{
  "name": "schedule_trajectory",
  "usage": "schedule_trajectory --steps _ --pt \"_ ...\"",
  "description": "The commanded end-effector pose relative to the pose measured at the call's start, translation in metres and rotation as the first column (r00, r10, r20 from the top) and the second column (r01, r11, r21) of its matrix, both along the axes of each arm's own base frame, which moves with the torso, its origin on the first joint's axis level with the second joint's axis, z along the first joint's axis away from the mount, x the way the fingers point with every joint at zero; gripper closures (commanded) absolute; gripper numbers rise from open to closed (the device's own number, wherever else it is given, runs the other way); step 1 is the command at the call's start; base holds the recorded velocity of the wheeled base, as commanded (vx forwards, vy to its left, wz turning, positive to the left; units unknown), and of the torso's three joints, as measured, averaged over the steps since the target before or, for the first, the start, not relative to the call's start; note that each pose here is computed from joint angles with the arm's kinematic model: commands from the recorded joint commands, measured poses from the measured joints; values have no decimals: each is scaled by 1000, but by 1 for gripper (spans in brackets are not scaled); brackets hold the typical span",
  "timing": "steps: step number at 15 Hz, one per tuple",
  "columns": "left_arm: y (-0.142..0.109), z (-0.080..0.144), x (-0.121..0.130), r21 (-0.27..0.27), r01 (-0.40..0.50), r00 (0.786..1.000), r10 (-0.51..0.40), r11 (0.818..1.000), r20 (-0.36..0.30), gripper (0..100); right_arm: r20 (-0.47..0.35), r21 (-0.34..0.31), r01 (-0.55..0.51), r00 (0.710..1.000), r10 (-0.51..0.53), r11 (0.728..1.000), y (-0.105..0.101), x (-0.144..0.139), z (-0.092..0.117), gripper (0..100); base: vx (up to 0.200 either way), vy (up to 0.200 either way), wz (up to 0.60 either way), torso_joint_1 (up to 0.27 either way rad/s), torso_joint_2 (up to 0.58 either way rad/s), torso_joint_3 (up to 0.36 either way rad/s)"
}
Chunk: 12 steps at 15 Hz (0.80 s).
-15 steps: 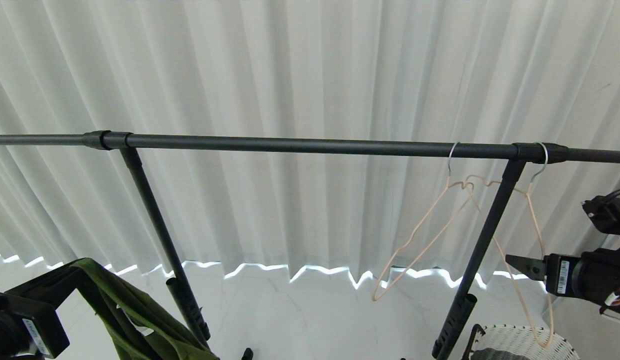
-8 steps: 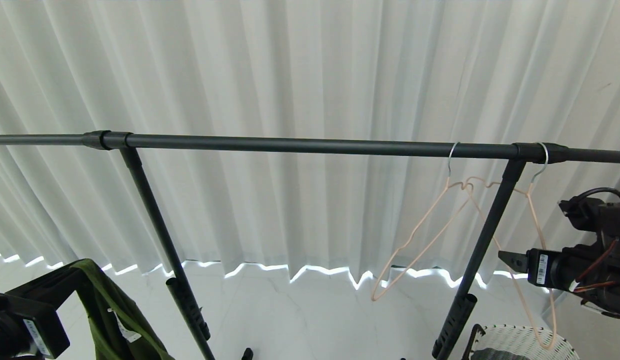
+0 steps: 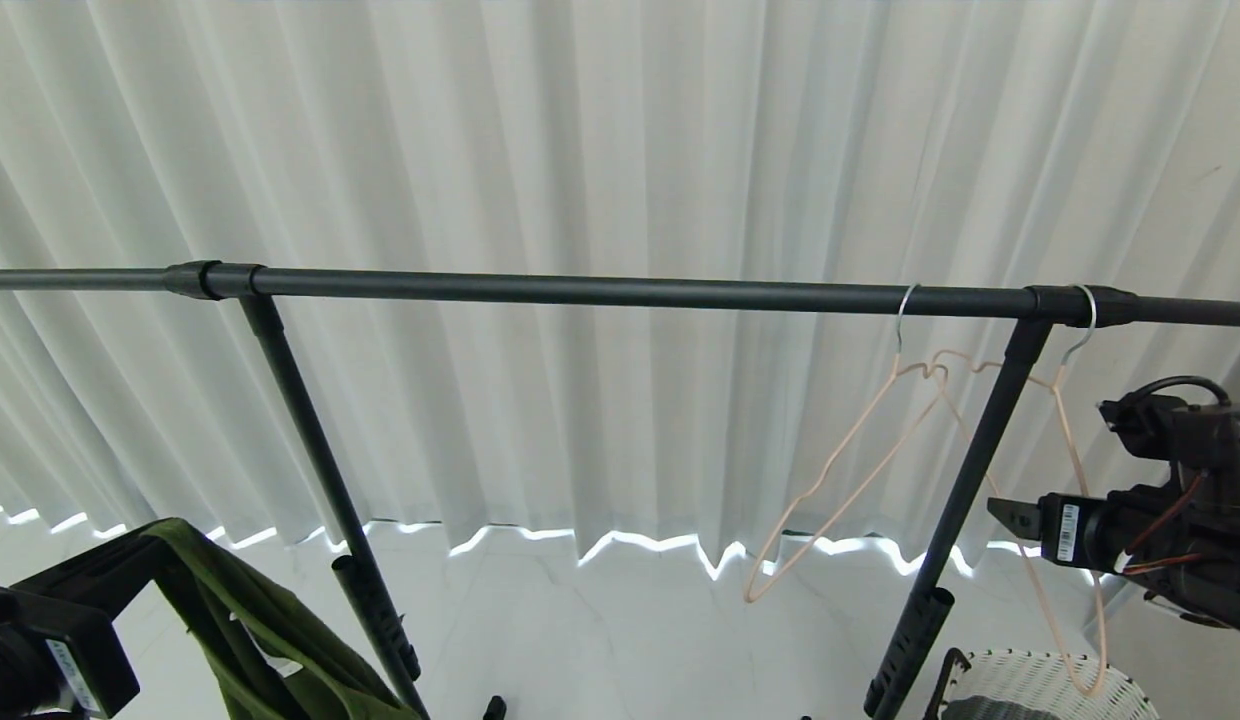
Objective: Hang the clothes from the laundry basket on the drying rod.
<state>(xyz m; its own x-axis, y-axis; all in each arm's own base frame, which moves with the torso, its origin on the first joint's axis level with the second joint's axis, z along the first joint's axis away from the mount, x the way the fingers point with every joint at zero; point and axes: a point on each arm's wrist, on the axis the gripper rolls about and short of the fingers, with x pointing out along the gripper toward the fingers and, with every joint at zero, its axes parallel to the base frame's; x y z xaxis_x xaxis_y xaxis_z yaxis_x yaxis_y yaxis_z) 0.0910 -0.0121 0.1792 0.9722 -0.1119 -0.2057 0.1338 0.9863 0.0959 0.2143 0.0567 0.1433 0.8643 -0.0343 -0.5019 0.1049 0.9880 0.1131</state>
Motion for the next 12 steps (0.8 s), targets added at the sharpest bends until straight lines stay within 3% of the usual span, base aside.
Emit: schedule_trajectory --steps 1,2,12 --pt "0 0 0 0 0 1000 0 1000 0 100 2 0 0 1000 0 1000 0 0 1 0 0 0 0 0 0 0" --pt "0 0 0 0 0 1000 0 1000 0 100 2 0 0 1000 0 1000 0 0 0 100 0 0 0 0 0 0" --pt "0 1 0 0 -5 1000 5 1000 5 100 22 7 30 999 -30 1000 -7 0 5 100 0 0 0 0 0 0"
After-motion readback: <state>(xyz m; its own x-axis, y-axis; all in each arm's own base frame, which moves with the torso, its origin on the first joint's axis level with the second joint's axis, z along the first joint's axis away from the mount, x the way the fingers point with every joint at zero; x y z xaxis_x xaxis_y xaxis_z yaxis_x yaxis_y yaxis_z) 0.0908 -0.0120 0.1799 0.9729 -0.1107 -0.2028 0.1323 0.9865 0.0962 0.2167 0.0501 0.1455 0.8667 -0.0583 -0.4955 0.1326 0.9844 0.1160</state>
